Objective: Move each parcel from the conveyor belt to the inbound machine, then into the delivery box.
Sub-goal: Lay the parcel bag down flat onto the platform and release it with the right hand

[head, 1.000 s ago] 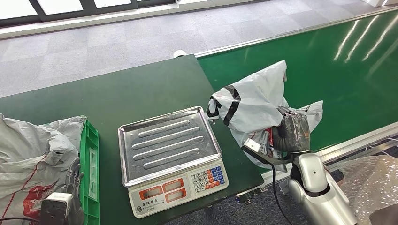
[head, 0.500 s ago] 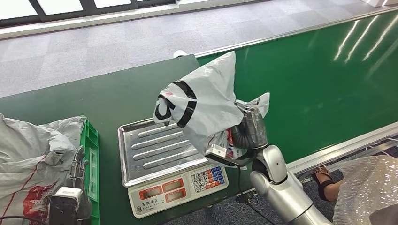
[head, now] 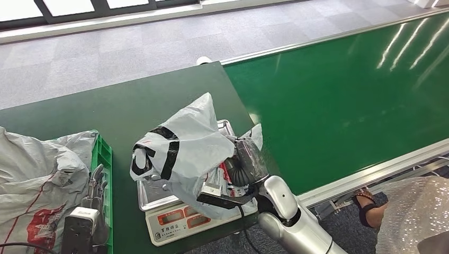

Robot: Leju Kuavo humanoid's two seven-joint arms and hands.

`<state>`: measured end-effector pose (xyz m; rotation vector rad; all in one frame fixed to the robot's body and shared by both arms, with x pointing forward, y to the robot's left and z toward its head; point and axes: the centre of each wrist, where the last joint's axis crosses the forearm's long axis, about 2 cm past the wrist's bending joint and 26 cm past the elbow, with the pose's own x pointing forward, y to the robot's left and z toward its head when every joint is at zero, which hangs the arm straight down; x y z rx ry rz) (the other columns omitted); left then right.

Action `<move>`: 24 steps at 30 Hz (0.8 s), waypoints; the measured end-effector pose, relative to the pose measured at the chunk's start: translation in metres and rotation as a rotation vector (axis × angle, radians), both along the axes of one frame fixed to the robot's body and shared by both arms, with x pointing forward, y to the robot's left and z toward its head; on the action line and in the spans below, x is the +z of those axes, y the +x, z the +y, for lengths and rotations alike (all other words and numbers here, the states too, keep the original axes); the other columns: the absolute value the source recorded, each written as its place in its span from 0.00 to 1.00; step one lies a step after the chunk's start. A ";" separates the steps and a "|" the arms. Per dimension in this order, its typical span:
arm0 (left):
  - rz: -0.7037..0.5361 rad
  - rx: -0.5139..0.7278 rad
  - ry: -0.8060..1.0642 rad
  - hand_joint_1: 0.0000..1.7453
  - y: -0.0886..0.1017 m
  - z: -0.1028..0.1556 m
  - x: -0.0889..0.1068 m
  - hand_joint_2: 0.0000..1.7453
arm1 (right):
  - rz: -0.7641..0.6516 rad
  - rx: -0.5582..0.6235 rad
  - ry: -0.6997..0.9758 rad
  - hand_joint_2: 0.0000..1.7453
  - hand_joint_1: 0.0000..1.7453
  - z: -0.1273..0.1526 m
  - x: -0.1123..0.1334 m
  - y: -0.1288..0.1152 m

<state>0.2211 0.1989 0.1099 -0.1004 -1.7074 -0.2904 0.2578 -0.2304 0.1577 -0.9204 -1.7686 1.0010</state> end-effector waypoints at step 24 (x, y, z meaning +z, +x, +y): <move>0.015 0.000 0.026 0.00 -0.005 -0.005 0.005 0.00 | 0.109 -0.103 -0.186 0.00 0.00 0.012 -0.037 0.004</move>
